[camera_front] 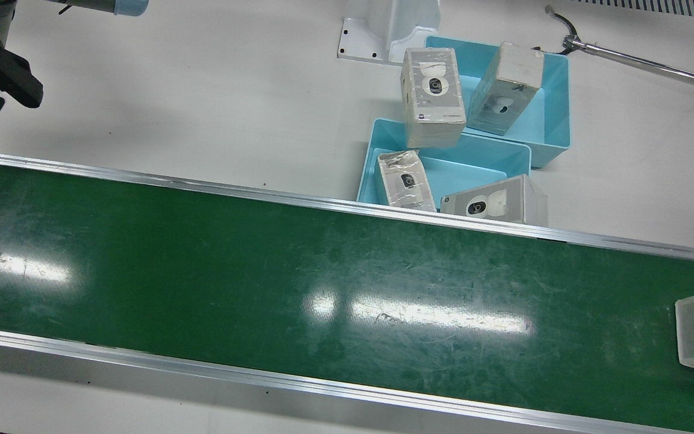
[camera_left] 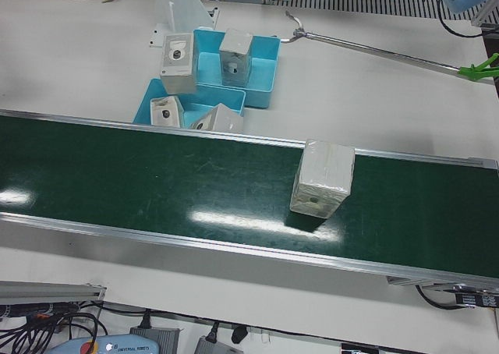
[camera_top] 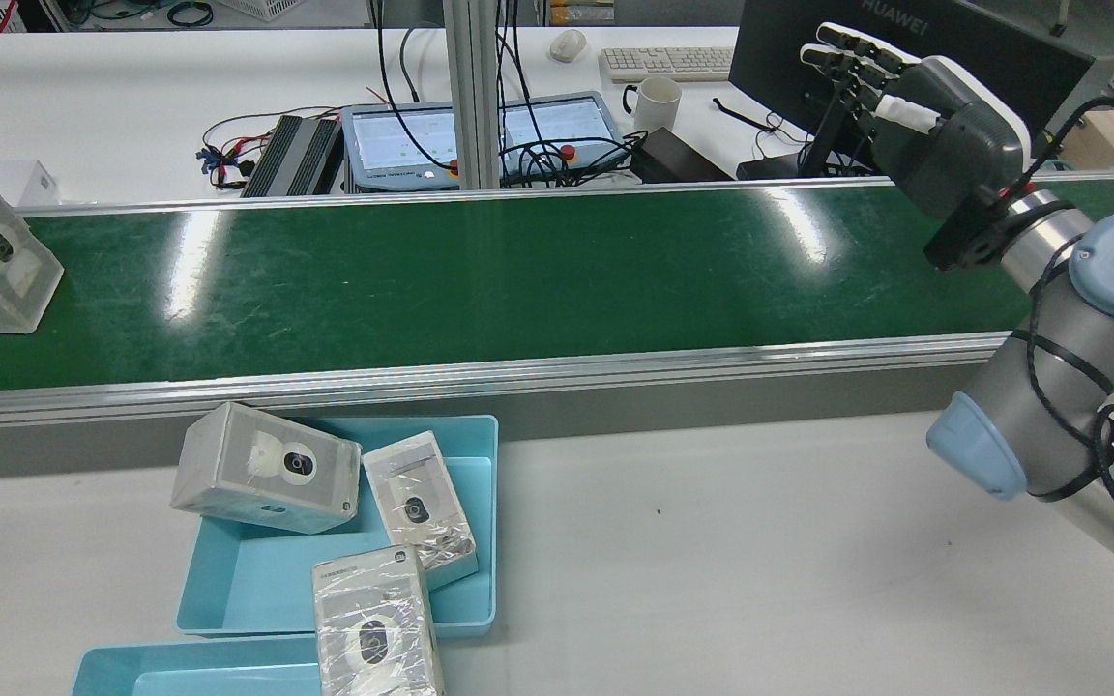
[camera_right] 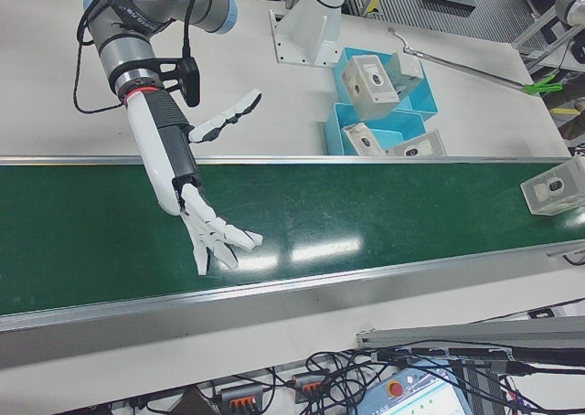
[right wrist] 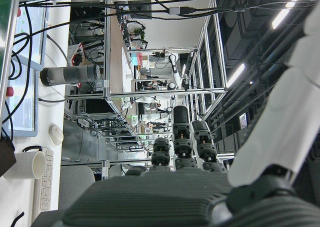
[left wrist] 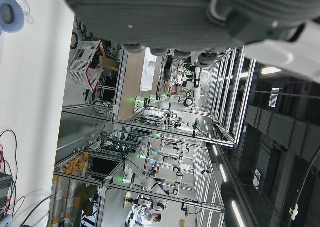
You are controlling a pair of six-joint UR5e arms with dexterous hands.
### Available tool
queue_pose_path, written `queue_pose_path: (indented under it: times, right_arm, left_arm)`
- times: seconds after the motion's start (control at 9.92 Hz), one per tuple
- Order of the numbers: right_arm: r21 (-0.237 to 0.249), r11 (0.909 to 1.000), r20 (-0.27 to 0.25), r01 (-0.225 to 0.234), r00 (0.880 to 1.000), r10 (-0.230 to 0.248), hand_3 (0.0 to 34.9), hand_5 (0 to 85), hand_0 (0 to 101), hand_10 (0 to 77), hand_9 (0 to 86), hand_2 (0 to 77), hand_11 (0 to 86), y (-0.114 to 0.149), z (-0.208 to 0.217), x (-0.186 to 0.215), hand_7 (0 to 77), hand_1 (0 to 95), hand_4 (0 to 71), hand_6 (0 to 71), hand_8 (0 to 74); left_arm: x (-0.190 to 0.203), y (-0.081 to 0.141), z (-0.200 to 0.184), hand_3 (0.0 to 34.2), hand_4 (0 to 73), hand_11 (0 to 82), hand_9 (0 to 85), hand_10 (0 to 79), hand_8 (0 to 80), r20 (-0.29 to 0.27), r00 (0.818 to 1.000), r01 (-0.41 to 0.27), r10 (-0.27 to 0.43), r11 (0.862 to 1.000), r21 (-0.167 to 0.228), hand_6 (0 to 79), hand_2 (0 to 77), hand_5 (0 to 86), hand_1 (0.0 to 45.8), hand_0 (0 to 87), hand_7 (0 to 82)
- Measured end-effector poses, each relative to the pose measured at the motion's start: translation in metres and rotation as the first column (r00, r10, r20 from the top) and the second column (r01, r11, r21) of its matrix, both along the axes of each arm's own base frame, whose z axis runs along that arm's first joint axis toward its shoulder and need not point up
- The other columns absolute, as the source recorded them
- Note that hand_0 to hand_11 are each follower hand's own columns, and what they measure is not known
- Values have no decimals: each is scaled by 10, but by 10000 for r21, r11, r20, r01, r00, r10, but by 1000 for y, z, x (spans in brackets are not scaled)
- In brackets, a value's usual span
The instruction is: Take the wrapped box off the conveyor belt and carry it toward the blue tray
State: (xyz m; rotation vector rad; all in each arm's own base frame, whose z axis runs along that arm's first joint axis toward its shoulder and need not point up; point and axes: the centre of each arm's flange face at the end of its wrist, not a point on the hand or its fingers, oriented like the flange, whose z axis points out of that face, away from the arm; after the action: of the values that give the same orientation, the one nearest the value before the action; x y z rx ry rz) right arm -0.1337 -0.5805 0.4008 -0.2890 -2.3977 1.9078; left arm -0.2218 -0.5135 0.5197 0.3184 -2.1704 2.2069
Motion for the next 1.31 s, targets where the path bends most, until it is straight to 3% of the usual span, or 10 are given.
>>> queue_pose_path:
  times: [0.5,0.6,0.81,0.91,1.01,1.31]
  right_arm:
    - [290,9995,72,95,9999,-97,0,120,391,0,109,11,11,7,-12,6,229,22,131,93,98]
    - [228,9997,33,102,9999,-103,0,104,316,27,136,16,11,8,-8,6,240,11,131,93,109]
    - [-61,9999,-76,131,9999,-132,0,93,316,27,147,16,11,14,9,7,224,11,131,93,120]
    - [-161,9998,-71,107,9999,-108,0,87,300,27,158,16,71,15,15,8,235,11,142,109,131]
    - [-198,9998,-54,91,9999,-92,0,87,300,22,158,11,44,15,18,9,240,11,147,109,131]
    - [95,9999,151,133,9998,-134,0,87,283,44,185,16,54,12,2,5,240,11,147,109,142]
  left_arm:
    - [0,0,0,0,0,5,5,0,5,0,10000,0,0,10000,0,5,11,11,0,0,5]
    - [0,0,0,0,0,5,5,5,5,0,10000,0,0,10000,0,5,11,11,0,0,5]
    - [0,0,0,0,0,5,5,5,5,0,10000,0,0,10000,0,5,5,11,0,0,5]
    - [0,0,0,0,0,5,5,5,5,0,10000,0,0,10000,0,5,5,11,0,0,5]
    - [0,0,0,0,0,5,5,0,5,0,10000,0,0,10000,0,5,5,11,0,0,5]
    - [0,0,0,0,0,5,5,0,5,0,10000,0,0,10000,-1,5,5,11,0,0,5]
